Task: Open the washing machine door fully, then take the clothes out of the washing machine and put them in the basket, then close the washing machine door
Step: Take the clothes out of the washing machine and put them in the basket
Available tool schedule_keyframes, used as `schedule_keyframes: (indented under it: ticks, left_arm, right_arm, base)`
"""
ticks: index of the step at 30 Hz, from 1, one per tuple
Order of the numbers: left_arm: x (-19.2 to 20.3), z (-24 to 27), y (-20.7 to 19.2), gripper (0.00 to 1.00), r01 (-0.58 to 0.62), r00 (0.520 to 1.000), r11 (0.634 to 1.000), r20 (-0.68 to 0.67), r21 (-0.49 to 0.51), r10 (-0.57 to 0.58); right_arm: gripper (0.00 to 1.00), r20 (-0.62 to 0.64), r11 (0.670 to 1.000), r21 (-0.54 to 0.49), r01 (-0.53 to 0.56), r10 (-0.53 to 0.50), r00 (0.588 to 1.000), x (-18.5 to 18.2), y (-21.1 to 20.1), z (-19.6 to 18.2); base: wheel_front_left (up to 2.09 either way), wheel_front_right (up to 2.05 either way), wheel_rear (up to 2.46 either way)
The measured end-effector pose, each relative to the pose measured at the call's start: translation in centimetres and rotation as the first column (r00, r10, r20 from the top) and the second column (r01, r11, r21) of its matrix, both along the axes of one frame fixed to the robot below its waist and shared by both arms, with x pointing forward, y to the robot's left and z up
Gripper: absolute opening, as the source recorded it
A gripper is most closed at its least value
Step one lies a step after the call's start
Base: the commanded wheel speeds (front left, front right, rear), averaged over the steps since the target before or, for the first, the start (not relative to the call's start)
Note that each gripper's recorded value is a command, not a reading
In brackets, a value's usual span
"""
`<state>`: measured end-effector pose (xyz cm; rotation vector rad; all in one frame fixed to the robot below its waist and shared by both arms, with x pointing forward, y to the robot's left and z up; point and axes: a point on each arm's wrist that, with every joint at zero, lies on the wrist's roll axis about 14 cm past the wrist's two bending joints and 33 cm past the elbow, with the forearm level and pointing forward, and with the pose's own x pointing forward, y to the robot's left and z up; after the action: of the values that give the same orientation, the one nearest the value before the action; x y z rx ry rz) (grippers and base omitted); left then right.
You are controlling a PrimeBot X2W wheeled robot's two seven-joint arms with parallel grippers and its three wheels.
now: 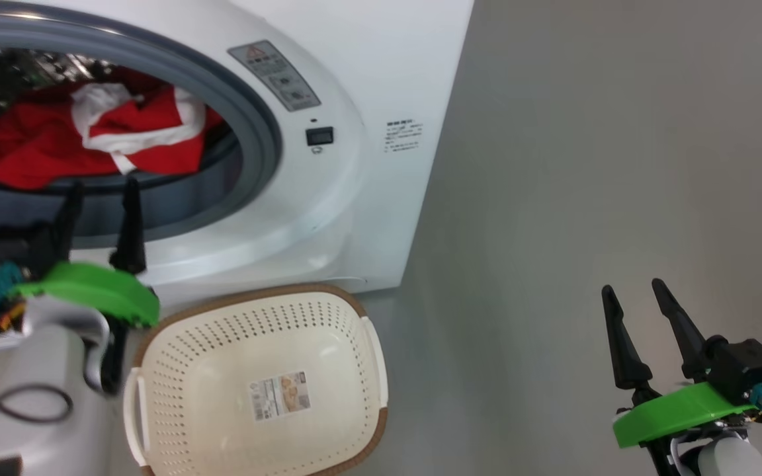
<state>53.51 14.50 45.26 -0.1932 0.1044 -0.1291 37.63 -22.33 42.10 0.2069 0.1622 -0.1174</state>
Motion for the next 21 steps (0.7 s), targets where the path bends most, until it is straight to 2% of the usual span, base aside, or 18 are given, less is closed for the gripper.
schedule_keyframes:
  ticks: [2, 11, 21]
  left_arm:
    - [2.4, -0.3, -0.5, 1.00, 0.010, 1.000, 1.000, -0.018, 0.010, -0.010]
    - [8.7, -1.7, -1.0, 1.00, -0.008, 0.996, 1.000, -0.088, 0.025, 0.010]
    - [10.1, -6.6, -0.8, 1.00, -0.019, 0.968, 0.998, -0.248, 0.065, 0.035]
  right_arm:
    - [1.00, -0.010, 1.000, 0.008, 0.008, -0.007, 1.000, 0.3, -0.1, -0.4]
    - [1.00, -0.037, 0.999, 0.024, 0.045, -0.044, 0.998, 1.8, -1.2, -1.9]
    - [1.00, -0.067, 0.998, 0.018, 0.055, -0.054, 0.996, 2.7, -1.7, -3.3]
  base:
    - [0.00, 0.00, 0.00]
    - [0.00, 0.00, 0.00]
    - [0.00, 0.00, 0.00]
